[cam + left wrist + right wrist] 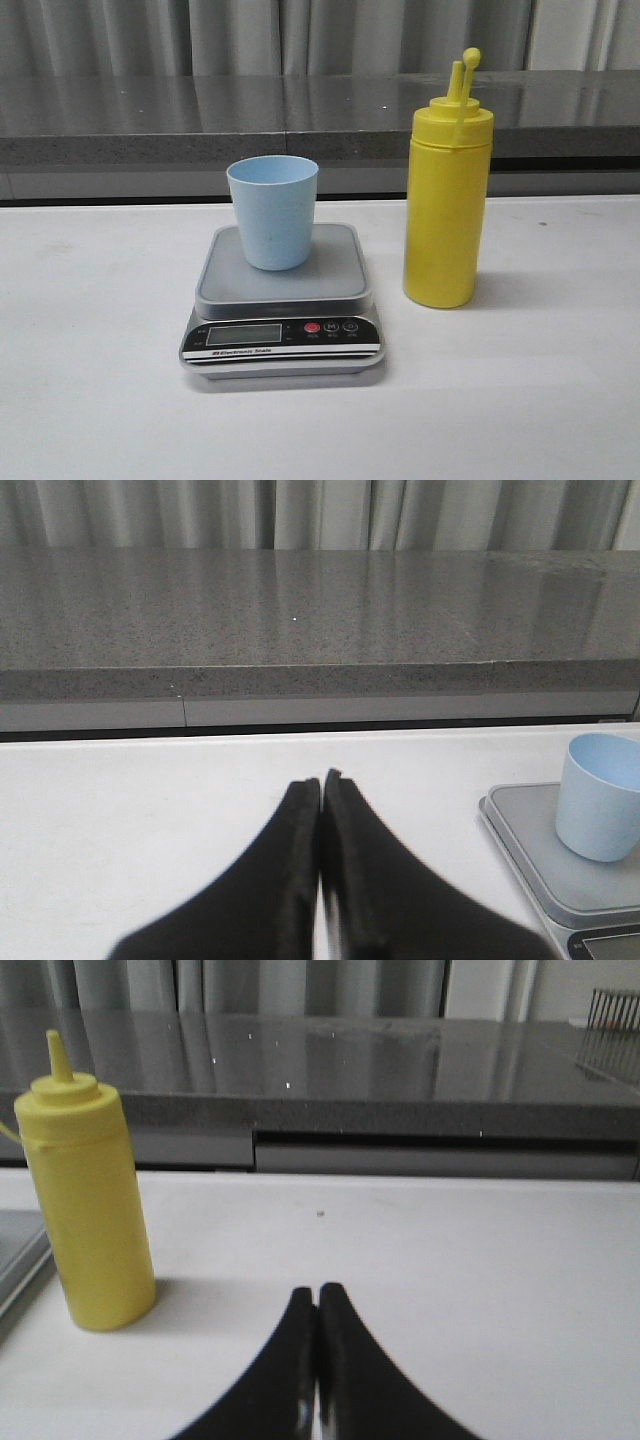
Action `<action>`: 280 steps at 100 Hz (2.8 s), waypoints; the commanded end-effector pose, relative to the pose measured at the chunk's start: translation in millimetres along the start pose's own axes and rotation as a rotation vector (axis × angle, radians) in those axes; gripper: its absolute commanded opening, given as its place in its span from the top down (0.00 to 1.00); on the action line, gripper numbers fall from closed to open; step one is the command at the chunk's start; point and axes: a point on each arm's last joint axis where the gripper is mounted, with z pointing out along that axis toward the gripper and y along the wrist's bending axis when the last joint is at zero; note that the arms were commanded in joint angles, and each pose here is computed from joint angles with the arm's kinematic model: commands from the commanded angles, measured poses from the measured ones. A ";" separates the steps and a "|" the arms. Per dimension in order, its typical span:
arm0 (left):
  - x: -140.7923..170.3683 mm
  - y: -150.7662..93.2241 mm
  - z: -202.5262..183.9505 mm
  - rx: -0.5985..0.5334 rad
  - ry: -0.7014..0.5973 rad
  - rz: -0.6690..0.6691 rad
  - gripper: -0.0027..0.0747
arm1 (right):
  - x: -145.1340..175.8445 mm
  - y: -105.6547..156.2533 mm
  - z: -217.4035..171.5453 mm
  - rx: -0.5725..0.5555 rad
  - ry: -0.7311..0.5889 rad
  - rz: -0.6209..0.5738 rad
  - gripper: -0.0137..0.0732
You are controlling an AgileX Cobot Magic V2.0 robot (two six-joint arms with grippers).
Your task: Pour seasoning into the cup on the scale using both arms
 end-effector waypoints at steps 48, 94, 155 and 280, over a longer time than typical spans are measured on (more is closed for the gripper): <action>-14.5 0.0 -1.3 -0.003 -0.088 -0.020 0.99 | -108.1 3.4 25.1 0.005 -0.032 0.068 0.92; -14.5 0.0 -1.3 -0.003 -0.088 -0.020 0.99 | -108.8 10.3 90.6 -0.063 -0.080 0.003 0.92; -14.5 0.0 -1.3 -0.003 -0.088 -0.020 0.99 | -72.8 47.3 121.2 -0.273 0.118 -0.034 0.11; -14.5 0.0 -1.3 -0.003 -0.088 -0.020 0.99 | 35.2 82.1 210.1 -0.477 0.032 0.061 0.11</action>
